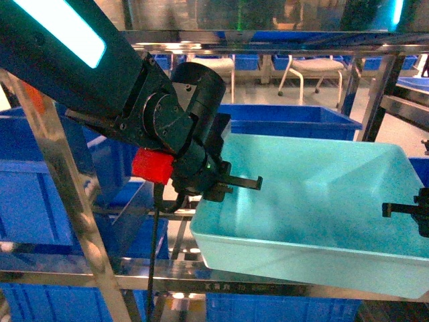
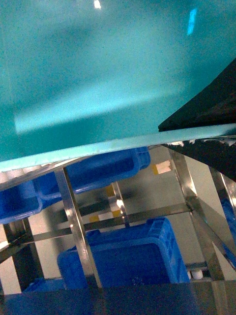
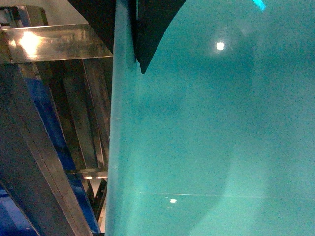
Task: Organize blue bins on left shelf correctly
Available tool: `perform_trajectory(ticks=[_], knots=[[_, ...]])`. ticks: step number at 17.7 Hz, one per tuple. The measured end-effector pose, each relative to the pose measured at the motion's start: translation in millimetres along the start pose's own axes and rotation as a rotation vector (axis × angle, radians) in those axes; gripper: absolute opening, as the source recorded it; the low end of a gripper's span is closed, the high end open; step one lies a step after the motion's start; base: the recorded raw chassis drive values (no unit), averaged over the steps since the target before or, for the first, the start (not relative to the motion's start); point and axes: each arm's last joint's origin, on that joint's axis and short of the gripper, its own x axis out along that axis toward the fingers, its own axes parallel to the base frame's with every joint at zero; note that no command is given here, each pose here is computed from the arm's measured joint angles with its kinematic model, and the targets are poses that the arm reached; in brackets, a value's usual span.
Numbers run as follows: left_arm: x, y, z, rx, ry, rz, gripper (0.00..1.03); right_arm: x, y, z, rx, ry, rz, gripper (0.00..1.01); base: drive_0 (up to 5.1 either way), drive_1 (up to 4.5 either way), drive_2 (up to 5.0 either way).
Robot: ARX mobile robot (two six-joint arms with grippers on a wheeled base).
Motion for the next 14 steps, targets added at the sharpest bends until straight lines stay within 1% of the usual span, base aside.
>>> perform_trajectory(ticks=[2, 4, 5, 6, 9, 12, 13, 14], knots=[[3.2, 1.5, 7.2, -0.01, 0.028, -0.013, 0.02, 8.1, 0.3, 3.3, -0.002, 0.016, 0.0, 0.02, 0.0, 0.0, 0.0], [8.5, 3.2, 15.1, -0.02, 0.039, -0.017, 0.02, 16.2, 0.8, 7.9, -0.002, 0.024, -0.002, 0.02, 0.0, 0.0, 0.0], [20.4, 6.4, 20.2, -0.028, 0.074, -0.029, 0.02, 25.4, -0.9, 13.0, 0.001, 0.027, -0.007, 0.02, 0.0, 0.0, 0.0], [27.7, 8.5, 20.1, -0.032, 0.101, -0.031, 0.02, 30.4, -0.8, 13.5, 0.0, 0.037, -0.008, 0.02, 0.0, 0.0, 0.0], [37.4, 12.3, 20.0, -0.048, 0.145, -0.034, 0.02, 38.0, -0.2, 14.3, -0.007, 0.057, -0.009, 0.02, 0.0, 0.0, 0.0], [42.4, 16.3, 26.3, -0.071, 0.162, -0.038, 0.02, 45.1, 0.8, 23.2, -0.012, 0.026, -0.01, 0.02, 0.0, 0.0, 0.0], [43.9, 18.2, 29.7, -0.054, 0.147, -0.041, 0.13, 45.6, 1.1, 25.6, -0.014, 0.013, -0.006, 0.07, 0.0, 0.0, 0.0], [44.0, 18.4, 29.1, -0.046, 0.152, -0.044, 0.22, 45.7, 2.3, 27.9, -0.015, 0.005, 0.0, 0.16, 0.0, 0.0, 0.0]])
